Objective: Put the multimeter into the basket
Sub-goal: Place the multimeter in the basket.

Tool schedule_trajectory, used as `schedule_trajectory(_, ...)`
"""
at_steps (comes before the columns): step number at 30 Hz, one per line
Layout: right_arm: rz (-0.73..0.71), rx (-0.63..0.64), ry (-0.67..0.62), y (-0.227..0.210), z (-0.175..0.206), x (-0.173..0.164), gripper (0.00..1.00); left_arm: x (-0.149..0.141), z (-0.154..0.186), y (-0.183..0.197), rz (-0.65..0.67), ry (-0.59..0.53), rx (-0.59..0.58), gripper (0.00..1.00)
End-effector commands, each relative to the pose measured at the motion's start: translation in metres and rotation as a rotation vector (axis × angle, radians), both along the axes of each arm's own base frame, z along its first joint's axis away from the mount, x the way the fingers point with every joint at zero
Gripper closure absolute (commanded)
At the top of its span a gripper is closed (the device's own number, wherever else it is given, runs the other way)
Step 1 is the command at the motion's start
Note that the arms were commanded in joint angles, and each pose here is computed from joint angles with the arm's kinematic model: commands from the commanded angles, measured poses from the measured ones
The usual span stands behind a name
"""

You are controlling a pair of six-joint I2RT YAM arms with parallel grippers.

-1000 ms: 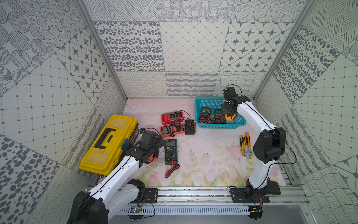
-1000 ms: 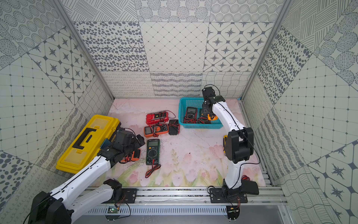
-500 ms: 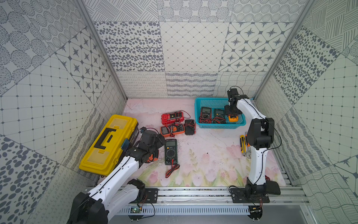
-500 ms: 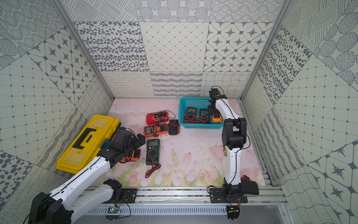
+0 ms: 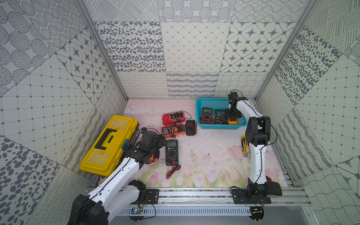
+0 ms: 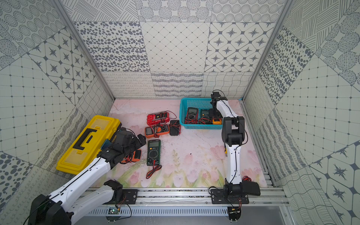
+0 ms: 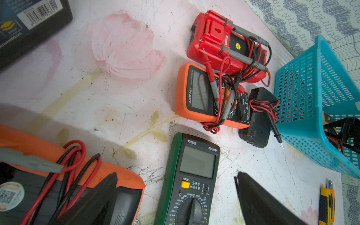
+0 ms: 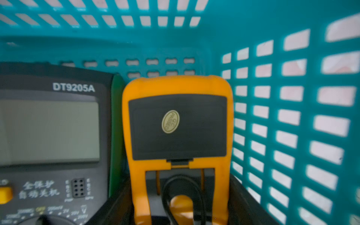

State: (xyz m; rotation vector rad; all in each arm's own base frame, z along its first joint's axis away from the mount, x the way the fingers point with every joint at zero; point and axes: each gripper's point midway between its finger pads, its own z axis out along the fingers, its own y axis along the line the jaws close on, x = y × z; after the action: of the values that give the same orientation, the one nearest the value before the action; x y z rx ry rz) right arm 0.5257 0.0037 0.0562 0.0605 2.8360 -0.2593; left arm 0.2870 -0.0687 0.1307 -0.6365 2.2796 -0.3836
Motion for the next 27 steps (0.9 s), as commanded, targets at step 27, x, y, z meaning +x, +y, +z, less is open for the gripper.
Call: schedule_trajectory(27,0.039,0.048,-0.342,0.081,0.191,-0.060,0.13,-0.004,0.010,0.005,-0.005,-0.006,0.027,0.01)
